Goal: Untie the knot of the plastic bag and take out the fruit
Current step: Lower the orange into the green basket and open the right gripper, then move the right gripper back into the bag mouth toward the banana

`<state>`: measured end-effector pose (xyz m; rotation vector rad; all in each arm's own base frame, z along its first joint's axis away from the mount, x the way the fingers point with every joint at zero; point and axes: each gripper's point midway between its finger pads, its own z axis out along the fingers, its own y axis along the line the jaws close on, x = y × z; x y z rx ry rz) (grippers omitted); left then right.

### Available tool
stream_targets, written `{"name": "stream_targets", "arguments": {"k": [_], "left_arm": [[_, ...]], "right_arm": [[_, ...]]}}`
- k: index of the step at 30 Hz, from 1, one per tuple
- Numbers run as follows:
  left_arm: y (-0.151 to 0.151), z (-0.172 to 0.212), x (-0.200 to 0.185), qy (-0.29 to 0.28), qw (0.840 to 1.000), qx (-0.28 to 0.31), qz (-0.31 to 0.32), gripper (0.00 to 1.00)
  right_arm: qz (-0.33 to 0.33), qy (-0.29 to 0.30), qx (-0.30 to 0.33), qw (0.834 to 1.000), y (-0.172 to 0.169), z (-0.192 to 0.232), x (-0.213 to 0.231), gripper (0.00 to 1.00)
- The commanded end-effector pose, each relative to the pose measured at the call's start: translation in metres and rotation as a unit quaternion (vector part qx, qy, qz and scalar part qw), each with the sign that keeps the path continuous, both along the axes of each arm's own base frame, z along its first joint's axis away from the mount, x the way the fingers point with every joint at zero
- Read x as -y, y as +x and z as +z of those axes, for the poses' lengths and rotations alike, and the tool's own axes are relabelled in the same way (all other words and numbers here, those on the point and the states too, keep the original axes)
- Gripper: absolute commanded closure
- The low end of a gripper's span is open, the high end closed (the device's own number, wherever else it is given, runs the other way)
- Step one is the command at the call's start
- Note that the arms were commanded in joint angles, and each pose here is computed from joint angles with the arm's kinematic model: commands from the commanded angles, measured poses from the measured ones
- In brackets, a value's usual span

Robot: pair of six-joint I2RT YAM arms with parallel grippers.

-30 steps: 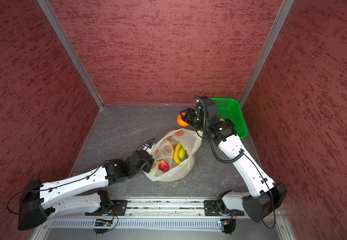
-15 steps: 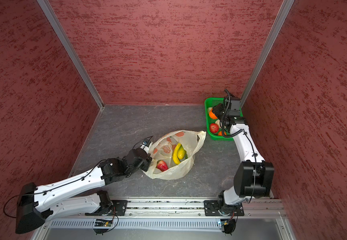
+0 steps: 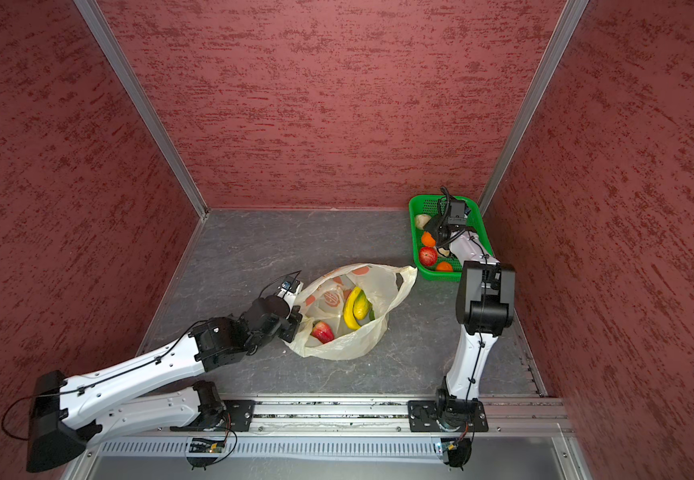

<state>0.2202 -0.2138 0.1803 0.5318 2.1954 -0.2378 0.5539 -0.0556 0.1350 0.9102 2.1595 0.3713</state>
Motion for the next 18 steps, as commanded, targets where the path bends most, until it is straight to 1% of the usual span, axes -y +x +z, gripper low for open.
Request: {"name": "stream_targets", "arguments": {"k": [1, 4, 9, 14, 18], "left_arm": [[-0.002, 0.004, 0.001, -0.008, 1.0, 0.008, -0.005, 1.0], [-0.001, 0.005, 0.0, -0.008, 1.0, 0.011, -0.003, 1.0], [-0.001, 0.006, -0.001, -0.007, 1.0, 0.013, -0.003, 1.0], [-0.001, 0.009, 0.001, -0.011, 1.0, 0.015, -0.005, 1.0], [0.0, 0.013, 0.002, -0.014, 1.0, 0.02, -0.004, 1.0]], "right_arm": [[-0.019, -0.035, 0.018, 0.999, 0.003, 0.023, 0.015, 0.19], [-0.018, -0.039, 0.02, 0.999, -0.003, 0.028, 0.015, 0.14], [0.006, -0.029, 0.038, 0.999, -0.013, 0.049, 0.004, 0.14], [0.066, -0.012, 0.059, 0.996, -0.033, 0.088, -0.024, 0.14], [0.13, -0.013, 0.075, 0.989, -0.066, 0.129, -0.061, 0.14]]}}
